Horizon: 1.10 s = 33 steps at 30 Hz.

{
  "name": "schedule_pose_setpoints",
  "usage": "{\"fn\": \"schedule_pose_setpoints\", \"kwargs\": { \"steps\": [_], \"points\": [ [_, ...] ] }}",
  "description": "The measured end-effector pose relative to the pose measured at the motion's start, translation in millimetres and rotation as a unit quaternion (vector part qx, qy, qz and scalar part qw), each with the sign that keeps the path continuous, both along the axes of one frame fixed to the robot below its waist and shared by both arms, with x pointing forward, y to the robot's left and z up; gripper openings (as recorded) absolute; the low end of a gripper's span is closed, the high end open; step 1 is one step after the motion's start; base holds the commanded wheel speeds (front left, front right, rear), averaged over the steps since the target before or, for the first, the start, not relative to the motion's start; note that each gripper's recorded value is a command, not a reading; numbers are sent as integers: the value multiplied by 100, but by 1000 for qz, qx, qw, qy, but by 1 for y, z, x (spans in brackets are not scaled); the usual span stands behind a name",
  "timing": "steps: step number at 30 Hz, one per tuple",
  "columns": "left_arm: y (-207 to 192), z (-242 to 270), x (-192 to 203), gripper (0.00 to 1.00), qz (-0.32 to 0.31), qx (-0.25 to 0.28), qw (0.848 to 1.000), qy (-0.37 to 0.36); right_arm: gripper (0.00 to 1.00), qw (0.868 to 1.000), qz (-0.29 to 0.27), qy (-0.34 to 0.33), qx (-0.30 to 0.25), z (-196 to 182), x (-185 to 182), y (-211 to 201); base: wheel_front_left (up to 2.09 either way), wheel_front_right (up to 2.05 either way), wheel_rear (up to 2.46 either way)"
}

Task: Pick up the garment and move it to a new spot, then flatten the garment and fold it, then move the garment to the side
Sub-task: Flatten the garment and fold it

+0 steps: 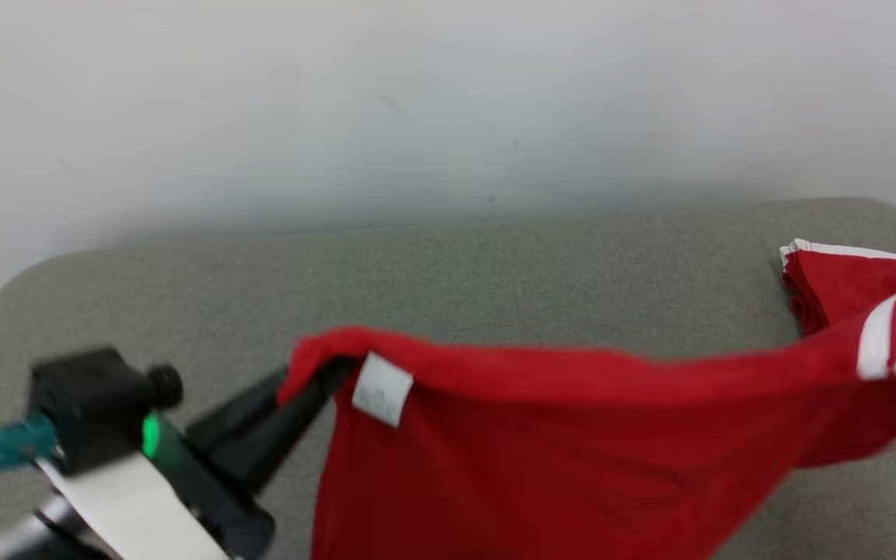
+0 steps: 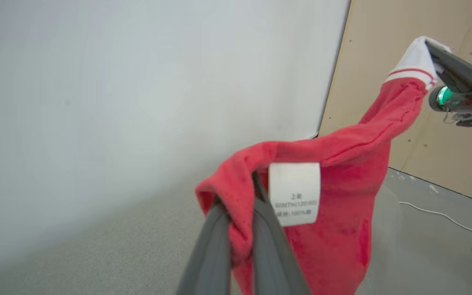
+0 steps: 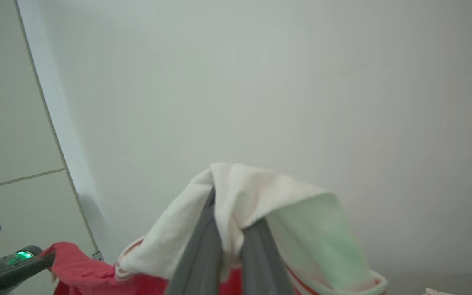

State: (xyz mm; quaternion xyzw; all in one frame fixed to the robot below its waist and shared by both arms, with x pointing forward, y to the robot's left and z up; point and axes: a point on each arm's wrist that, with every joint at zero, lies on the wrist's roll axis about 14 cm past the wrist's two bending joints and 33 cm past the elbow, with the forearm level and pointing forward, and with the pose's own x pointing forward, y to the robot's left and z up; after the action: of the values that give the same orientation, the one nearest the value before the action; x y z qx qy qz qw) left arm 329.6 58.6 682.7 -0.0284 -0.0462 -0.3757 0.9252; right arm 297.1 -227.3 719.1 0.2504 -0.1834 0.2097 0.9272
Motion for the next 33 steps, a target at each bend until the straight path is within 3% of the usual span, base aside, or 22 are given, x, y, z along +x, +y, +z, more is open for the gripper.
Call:
{"fn": "schedule_pose_setpoints", "kwargs": {
  "steps": [5,9,16,23,29,33],
  "points": [
    [3,34,28,0,-9,32,999,-26,0,998,-8,-41,-41,39,14,-9,0,0,0],
    [10,44,70,0,7,55,998,-26,0,997,-2,-29,-67,47,51,-10,0,0,0],
    [18,28,176,0,58,97,994,-6,0,995,-29,21,-94,39,170,-10,0,0,0],
    [27,28,301,0,133,78,986,-58,0,994,-64,1,-84,60,298,17,0,0,0],
    [33,-18,383,0,178,75,977,-92,0,995,-72,29,-66,14,377,40,0,0,0],
    [27,-77,406,0,177,70,980,-62,0,994,-64,74,-58,-43,403,50,0,0,0]
  ]
}}
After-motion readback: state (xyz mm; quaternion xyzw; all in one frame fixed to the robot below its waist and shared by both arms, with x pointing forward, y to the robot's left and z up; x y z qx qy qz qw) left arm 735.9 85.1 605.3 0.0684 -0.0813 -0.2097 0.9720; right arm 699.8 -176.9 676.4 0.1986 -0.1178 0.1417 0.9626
